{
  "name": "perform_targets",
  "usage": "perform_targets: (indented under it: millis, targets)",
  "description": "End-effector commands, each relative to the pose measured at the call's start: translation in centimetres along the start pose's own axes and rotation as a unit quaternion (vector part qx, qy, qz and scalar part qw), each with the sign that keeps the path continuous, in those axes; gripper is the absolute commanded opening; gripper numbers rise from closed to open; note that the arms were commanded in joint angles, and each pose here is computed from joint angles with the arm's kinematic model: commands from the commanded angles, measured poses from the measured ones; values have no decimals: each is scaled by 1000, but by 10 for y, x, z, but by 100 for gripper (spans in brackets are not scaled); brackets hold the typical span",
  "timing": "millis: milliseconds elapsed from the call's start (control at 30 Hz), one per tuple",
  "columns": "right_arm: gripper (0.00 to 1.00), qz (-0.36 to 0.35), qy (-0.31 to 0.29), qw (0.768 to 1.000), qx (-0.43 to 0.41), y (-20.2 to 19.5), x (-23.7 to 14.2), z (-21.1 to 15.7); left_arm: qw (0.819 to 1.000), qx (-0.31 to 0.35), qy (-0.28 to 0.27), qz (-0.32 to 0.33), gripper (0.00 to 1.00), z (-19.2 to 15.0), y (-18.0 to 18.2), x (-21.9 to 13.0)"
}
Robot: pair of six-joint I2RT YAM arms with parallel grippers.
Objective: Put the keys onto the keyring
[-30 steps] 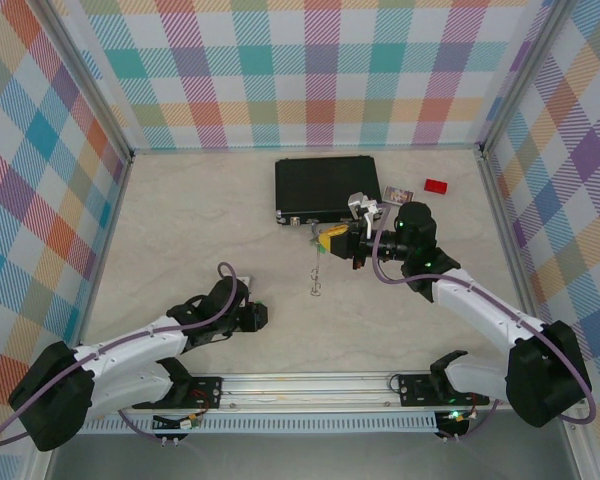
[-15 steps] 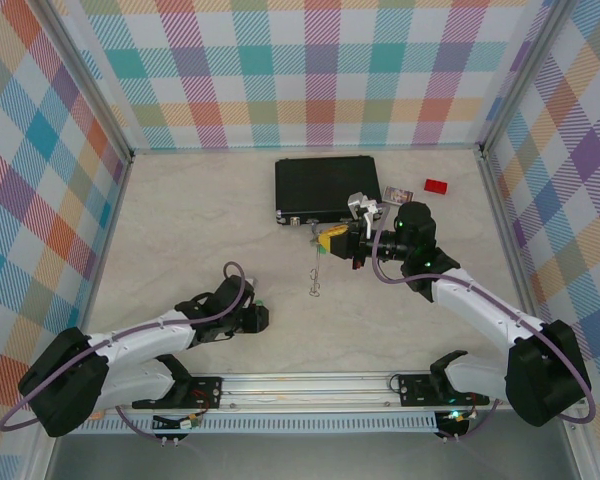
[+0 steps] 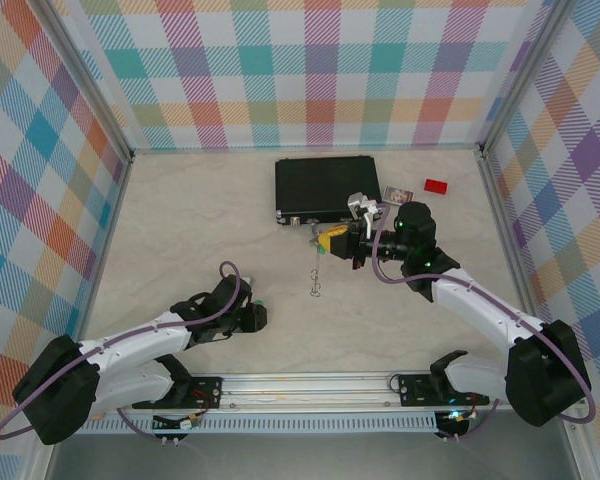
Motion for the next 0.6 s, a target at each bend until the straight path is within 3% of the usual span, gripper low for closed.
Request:
perform_targets:
  millis: [0,267,567]
  targets:
    - [0,15,-13,1000,-13,3,-1,7,1000,-23,4,3,35,2,-2,-1]
    - [0,15,-14,1000,-13,4,-2,7,999,-41,20,22,32,0,0,9]
    - [0,15,-14,1000,-14,4,-2,7,999,-48,19,-14,25,1,-8,10]
Point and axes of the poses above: each hand's point on the last joint's axis, 136 mm out from that joint toward the fingers, its own x axis out along the fingers, its own y axis along the line the jaws close on, z = x × y, the point moved 9 cm from there along -x, back along the fingers, and after that the axes turned 7 degrees about -x, right-handed, at the moved point
